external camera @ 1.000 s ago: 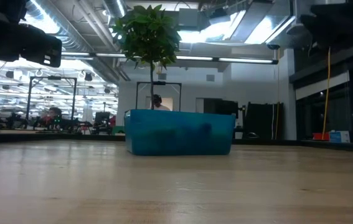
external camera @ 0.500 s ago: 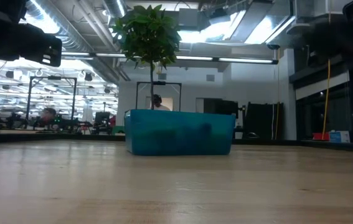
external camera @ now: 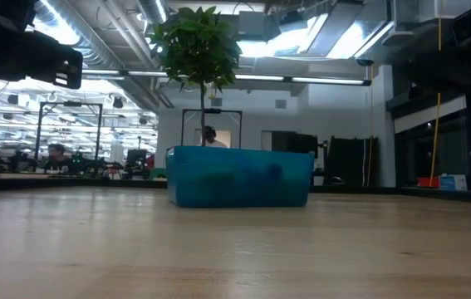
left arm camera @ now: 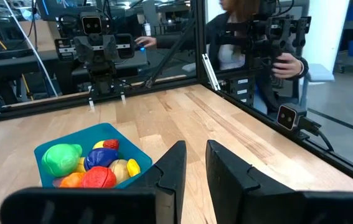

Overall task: Pick and placing Produce into tupperware
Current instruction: Return to Home Position

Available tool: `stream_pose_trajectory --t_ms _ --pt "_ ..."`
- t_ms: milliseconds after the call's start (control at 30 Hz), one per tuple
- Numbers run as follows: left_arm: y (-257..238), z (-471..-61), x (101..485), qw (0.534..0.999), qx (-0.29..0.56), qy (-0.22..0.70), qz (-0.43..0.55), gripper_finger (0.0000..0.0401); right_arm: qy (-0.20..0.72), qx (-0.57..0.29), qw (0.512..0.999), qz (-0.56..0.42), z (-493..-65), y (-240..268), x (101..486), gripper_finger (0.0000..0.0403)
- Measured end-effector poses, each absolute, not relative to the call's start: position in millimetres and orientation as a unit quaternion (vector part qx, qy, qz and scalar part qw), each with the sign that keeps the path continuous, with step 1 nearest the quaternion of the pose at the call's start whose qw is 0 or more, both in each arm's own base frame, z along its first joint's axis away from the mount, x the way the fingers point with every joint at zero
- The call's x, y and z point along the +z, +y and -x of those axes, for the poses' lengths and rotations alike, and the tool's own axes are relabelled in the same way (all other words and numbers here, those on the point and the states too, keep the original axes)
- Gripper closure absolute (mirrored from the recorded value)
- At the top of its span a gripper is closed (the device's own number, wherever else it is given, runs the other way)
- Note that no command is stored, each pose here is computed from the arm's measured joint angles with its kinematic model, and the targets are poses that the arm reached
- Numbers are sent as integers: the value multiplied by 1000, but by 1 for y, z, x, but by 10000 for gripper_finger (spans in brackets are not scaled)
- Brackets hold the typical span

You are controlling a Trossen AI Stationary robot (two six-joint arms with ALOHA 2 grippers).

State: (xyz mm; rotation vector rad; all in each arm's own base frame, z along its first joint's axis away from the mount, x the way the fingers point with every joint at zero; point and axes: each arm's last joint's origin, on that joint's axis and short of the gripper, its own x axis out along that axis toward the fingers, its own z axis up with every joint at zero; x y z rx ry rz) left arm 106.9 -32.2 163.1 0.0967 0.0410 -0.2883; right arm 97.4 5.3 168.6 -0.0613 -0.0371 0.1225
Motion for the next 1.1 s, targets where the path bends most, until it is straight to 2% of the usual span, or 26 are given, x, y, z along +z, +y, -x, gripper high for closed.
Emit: stream_pose_trajectory --t_ms 1100 --pt "-32 -107 163 988 -143 20 -48 399 -18 61 998 28 -97 5 168 276"
